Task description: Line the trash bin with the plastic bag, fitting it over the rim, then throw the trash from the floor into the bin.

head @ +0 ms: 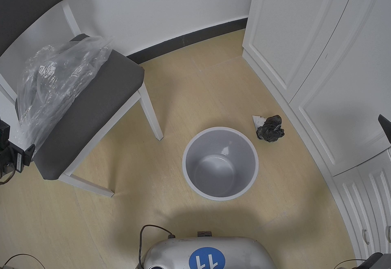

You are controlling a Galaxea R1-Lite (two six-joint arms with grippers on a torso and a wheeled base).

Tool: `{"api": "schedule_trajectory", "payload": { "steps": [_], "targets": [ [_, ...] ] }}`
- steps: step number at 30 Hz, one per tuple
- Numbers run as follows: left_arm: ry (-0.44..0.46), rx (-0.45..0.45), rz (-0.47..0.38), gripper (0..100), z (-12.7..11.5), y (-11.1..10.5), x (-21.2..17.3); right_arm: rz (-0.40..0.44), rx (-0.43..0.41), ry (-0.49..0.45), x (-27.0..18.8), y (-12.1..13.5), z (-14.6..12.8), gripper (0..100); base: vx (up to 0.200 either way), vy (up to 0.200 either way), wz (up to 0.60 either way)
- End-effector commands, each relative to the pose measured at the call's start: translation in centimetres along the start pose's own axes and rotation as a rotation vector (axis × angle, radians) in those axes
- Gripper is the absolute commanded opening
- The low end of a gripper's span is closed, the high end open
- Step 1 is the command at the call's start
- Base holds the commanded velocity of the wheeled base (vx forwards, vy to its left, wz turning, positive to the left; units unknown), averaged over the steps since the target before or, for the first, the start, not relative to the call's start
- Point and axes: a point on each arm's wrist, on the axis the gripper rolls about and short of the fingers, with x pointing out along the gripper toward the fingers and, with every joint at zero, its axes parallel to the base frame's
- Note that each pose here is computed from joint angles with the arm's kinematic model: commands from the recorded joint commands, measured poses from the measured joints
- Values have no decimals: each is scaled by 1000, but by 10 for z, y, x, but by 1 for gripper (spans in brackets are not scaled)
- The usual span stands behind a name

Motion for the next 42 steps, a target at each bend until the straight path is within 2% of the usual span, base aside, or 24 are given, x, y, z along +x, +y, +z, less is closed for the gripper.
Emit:
{"api": "schedule_trajectory", "payload": {
  "steps": [1, 7, 14, 18, 29, 42],
  "targets": [
    [9, 4, -16, 100, -2, -3, 2, 1, 2, -6, -2, 0, 1, 100, 0, 0, 0],
    [17, 4, -9, 100, -2, -3, 16, 2, 2, -8, -2, 0, 1, 100, 0, 0, 0],
    [17, 83, 45, 100, -4, -1, 41, 2, -12, -8, -3, 0, 0, 100, 0, 0, 0],
    [16, 86, 88, 100, -4, 0, 49, 1, -12, -6, -3, 0, 0, 100, 0, 0, 0],
    [41, 85, 88, 100, -10, -3, 50, 2, -17, -8, -3, 0, 1, 100, 0, 0, 0],
    [17, 79, 133, 100, 0, 10, 57, 2, -17, -8, -3, 0, 1, 100, 0, 0, 0]
  ]
}}
